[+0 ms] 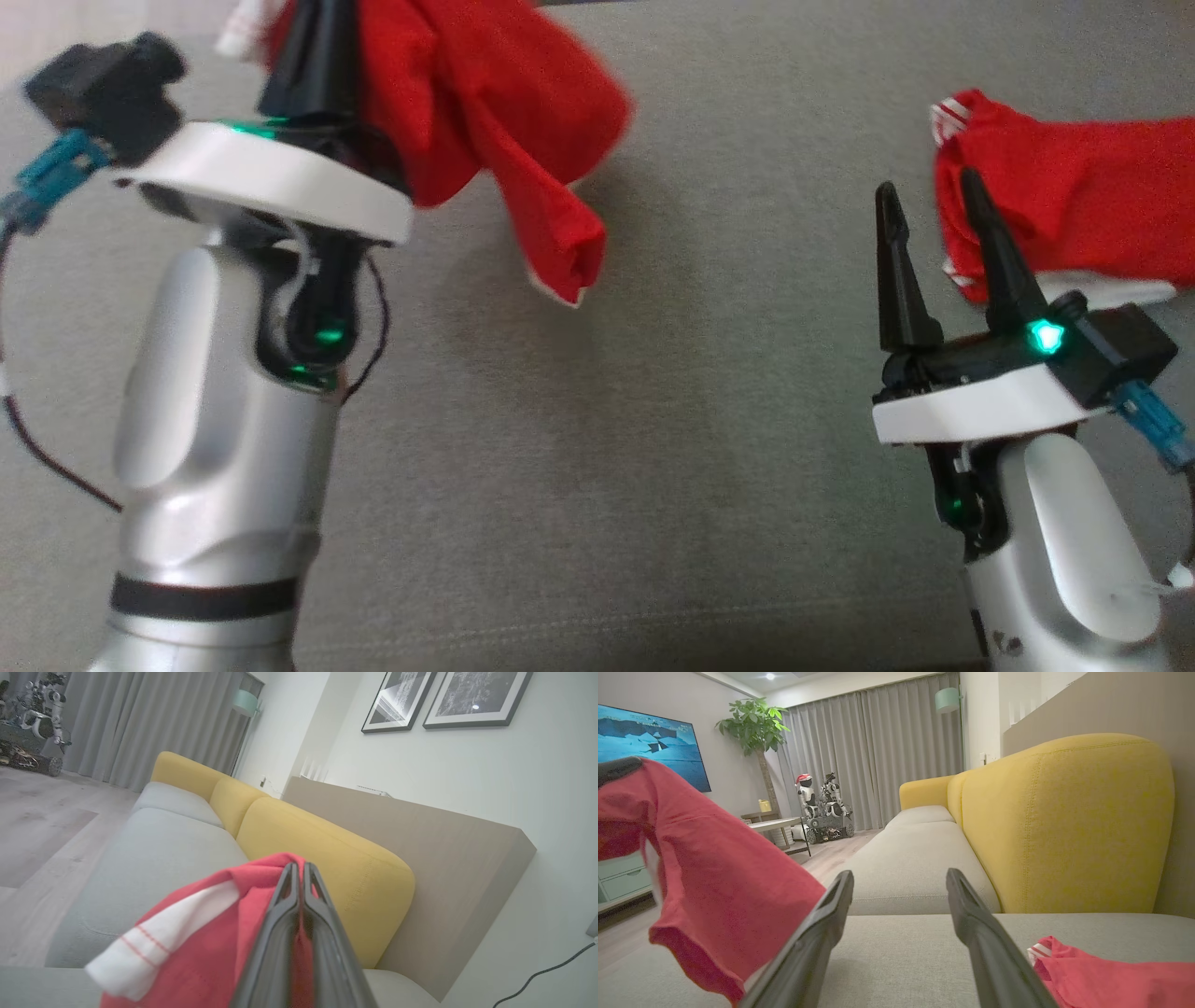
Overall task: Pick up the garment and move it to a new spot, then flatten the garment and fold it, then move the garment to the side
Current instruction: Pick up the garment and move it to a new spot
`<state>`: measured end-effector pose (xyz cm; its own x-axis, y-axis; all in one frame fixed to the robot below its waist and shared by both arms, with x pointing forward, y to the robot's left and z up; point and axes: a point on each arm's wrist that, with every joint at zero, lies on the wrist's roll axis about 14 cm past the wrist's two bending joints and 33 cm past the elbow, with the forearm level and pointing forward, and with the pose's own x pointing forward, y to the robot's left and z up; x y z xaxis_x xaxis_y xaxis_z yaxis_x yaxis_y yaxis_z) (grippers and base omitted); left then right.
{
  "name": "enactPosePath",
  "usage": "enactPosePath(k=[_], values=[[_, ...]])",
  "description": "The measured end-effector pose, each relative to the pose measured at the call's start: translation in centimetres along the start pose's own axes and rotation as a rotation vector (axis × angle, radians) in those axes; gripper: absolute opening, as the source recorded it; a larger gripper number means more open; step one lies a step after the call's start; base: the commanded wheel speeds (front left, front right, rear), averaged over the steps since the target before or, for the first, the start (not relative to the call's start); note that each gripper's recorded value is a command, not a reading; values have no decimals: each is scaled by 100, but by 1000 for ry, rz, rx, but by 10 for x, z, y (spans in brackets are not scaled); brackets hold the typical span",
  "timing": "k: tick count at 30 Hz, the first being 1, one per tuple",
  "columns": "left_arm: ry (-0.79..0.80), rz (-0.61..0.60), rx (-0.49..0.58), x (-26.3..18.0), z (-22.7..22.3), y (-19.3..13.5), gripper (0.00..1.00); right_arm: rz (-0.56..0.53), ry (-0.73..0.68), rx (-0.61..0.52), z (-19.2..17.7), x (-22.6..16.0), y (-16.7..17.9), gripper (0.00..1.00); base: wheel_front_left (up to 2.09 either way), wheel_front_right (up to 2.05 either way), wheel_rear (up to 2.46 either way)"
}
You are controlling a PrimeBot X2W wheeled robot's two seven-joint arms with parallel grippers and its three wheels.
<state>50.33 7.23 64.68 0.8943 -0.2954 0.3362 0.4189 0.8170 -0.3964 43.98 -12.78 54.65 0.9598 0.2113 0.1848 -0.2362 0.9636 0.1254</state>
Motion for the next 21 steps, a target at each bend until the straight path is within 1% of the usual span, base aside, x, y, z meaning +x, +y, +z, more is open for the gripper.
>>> enactPosePath(k=[1, 5, 9, 11, 13, 14, 15, 18, 21], values=[[0, 0, 0, 0, 0, 0, 0, 0, 0, 0, 0, 0, 0, 100, 0, 0, 0], [53, -53, -30, 11, -31, -26, 0, -47, 3, 7, -3, -6, -17, 100, 0, 0, 0], [164, -148, -5, 7, -84, -58, 0, -84, 29, 3, -12, -12, -29, 100, 0, 0, 0], [241, -209, 14, -2, -116, -76, 0, -103, 25, 4, -12, -13, -37, 100, 0, 0, 0], [328, -263, -3, -17, -148, -93, 2, -121, 30, -3, -13, -15, -43, 100, 0, 0, 0], [365, -295, -12, -26, -162, -103, 49, -128, 32, -6, -14, -16, -46, 100, 0, 0, 0], [406, -332, -16, -37, -176, -113, 100, -135, 32, -9, -14, -16, -49, 100, 0, 0, 0], [499, -422, -40, -65, -204, -138, 100, -153, 43, -13, -18, -18, -56, 100, 0, 0, 0], [526, -455, -60, -78, -212, -147, 100, -160, 47, -11, -21, -17, -58, 100, 0, 0, 0]])
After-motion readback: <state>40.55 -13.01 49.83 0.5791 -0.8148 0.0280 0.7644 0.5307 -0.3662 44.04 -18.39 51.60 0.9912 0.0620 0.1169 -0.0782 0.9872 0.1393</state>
